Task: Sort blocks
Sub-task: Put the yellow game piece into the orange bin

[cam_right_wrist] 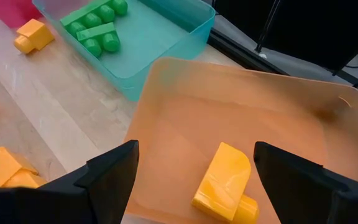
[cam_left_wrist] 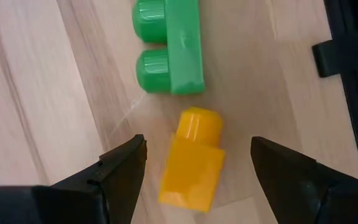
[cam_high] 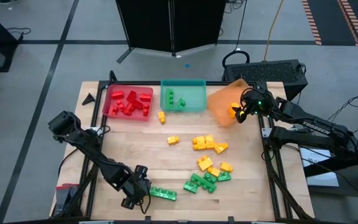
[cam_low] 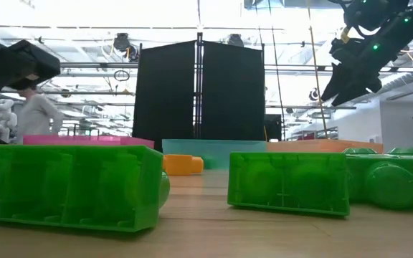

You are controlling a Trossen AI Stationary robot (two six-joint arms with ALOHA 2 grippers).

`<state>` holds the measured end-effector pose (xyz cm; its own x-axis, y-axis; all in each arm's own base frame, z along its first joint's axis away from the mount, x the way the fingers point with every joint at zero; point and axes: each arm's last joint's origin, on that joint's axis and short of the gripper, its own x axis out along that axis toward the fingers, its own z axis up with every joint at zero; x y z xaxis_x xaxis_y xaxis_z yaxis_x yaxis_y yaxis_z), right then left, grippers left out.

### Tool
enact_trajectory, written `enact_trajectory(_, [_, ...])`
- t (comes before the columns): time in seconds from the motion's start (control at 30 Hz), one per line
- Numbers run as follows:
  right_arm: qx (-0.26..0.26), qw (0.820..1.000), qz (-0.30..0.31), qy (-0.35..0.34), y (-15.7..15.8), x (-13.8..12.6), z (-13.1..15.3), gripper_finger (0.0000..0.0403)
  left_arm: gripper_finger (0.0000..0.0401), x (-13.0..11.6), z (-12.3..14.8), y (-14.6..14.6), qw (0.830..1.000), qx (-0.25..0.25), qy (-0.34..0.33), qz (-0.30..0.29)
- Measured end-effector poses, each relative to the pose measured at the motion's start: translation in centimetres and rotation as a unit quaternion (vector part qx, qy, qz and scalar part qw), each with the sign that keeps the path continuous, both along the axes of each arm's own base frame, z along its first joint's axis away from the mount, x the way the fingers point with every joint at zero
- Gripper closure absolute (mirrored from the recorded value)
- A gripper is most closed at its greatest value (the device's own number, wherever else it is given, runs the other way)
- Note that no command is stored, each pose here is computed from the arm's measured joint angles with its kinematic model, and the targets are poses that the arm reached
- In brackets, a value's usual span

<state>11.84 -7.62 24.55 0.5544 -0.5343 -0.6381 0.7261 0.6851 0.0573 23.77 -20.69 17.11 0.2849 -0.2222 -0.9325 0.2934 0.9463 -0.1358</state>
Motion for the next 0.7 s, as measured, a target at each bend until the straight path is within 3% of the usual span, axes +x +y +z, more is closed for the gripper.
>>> enact_trajectory(0.23, [0.0, 1.0, 0.0, 0.0, 0.0, 0.0, 0.0, 0.0088, 0.0114, -0.1, -1.6, 0.1, 1.0, 0.016, 0.004, 0.003])
enact_trajectory(0.47, [0.001, 1.0, 0.0, 0.001, 0.0, 0.0, 0.0, 0.0088, 0.0118, -0.7, -3.1, 0.4, 0.999, -0.005, 0.03, 0.009])
enact_trajectory(0.57, [0.001, 1.0, 0.0, 0.002, 0.0, 0.0, 0.0, 0.0088, 0.0146, -0.7, -3.2, 0.6, 0.999, -0.007, 0.031, 0.017])
enact_trajectory(0.7, [0.002, 1.0, 0.0, 0.003, 0.0, 0.0, 0.0, 0.0088, 0.0225, -0.6, -3.2, 0.6, 0.999, -0.006, 0.027, 0.023])
